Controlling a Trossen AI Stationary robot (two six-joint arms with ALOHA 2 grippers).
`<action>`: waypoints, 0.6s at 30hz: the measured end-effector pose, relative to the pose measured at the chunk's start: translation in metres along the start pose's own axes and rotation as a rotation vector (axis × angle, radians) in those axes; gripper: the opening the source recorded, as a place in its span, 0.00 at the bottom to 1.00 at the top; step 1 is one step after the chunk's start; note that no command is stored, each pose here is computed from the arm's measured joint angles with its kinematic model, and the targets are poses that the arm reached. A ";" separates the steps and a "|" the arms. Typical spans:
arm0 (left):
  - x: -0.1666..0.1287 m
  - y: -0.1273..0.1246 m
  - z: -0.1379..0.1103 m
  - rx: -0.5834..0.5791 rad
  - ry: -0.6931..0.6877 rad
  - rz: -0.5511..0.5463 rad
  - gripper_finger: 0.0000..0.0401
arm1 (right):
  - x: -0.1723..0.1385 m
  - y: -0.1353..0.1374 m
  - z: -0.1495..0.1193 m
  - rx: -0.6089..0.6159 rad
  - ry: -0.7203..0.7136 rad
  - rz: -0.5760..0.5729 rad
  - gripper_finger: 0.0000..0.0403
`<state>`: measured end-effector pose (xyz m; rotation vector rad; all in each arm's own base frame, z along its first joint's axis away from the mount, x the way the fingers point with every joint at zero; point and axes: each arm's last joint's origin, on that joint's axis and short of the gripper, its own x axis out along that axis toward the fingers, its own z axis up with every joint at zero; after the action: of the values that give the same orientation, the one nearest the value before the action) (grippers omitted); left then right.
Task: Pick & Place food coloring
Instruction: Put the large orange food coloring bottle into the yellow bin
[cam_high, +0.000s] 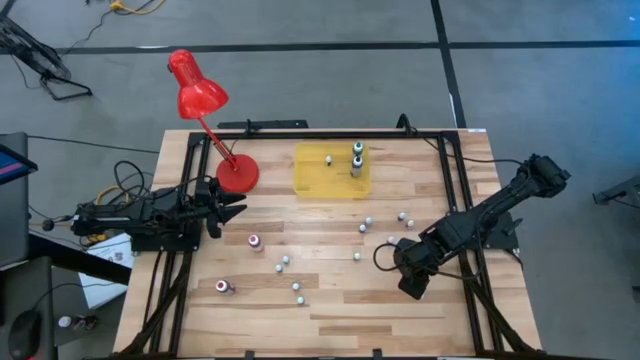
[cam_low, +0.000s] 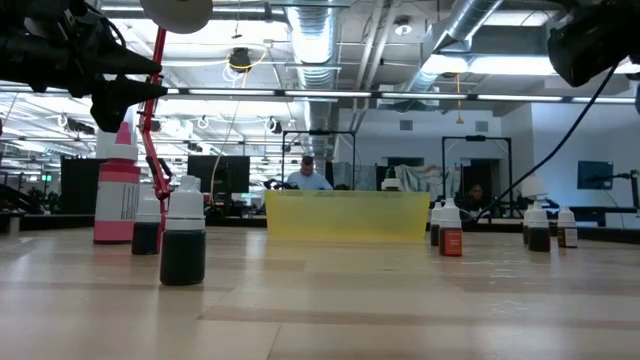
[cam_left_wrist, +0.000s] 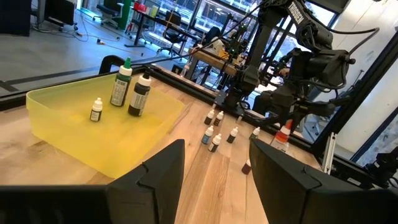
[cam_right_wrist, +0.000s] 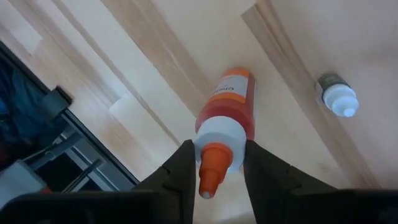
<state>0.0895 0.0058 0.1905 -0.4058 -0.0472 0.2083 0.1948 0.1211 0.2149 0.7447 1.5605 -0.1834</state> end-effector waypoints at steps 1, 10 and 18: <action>0.000 0.000 0.000 0.000 0.000 0.000 0.43 | 0.000 0.000 0.000 -0.008 -0.003 0.004 0.25; 0.000 0.000 0.000 0.000 0.000 0.000 0.43 | -0.026 0.018 0.012 -0.154 -0.173 0.040 0.25; 0.000 0.000 0.000 0.000 0.000 0.000 0.43 | -0.051 0.016 0.041 -0.254 -0.397 -0.013 0.25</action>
<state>0.0895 0.0058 0.1905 -0.4057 -0.0469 0.2084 0.2354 0.0935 0.2614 0.4644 1.1828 -0.1291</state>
